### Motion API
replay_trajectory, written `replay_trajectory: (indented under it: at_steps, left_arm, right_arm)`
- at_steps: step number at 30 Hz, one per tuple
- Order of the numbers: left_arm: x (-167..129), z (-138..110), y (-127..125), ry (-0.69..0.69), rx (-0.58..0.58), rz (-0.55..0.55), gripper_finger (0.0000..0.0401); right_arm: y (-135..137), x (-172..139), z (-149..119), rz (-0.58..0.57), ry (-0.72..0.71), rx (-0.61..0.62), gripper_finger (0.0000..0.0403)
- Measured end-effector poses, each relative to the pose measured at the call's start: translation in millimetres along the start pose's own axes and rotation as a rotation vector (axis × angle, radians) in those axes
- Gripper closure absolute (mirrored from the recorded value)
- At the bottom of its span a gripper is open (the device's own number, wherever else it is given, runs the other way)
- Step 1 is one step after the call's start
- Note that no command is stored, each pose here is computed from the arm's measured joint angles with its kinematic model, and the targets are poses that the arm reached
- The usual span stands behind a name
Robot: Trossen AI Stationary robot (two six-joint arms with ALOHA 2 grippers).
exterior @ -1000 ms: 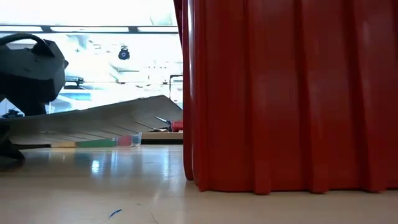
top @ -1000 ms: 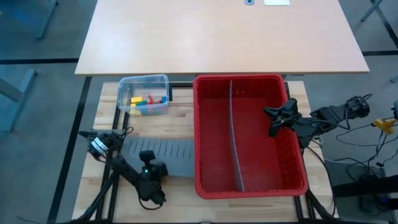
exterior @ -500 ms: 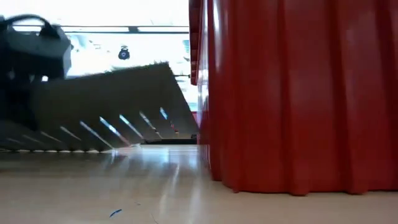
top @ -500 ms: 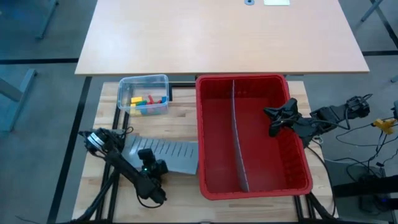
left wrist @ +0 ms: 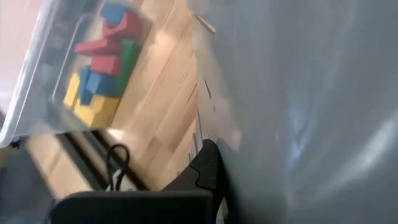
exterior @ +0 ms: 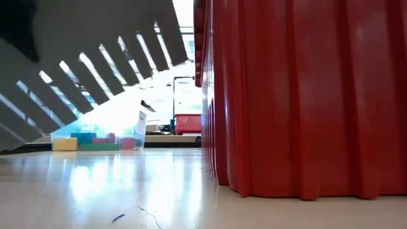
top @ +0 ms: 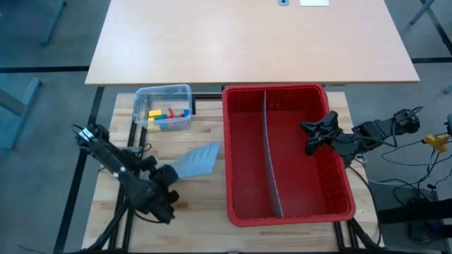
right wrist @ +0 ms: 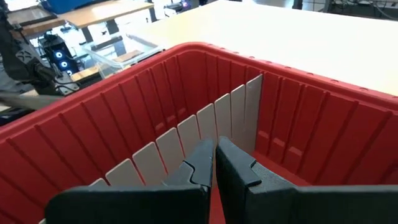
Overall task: Sort blocks
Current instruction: Insert the bin divider into the red bin
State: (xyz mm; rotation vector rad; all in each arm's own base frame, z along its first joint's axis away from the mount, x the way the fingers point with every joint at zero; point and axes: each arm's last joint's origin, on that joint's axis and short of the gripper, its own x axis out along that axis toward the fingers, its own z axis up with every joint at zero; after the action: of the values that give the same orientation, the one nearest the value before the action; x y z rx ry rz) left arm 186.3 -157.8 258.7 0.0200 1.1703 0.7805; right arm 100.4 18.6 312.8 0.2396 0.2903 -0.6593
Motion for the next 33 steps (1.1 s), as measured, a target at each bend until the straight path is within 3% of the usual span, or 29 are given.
replay_trajectory:
  at_steps: [10,18,27,33]
  left_arm:
    - [-55,28,43,-0.147,-0.044,-0.231,0.0400]
    - [-102,62,81,-0.293,-0.030,-0.375,0.0400]
    - [-114,108,109,-0.344,0.054,-0.380,0.0400]
    - [-117,144,119,-0.450,0.105,-0.469,0.0400]
  right_arm:
    - [0,0,0,0.005,0.001,0.003,0.0403]
    - [7,0,7,0.083,-0.022,0.031,0.0403]
    - [13,-7,27,0.210,-0.086,-0.011,0.0403]
    - [10,-18,44,0.246,-0.122,-0.035,0.0403]
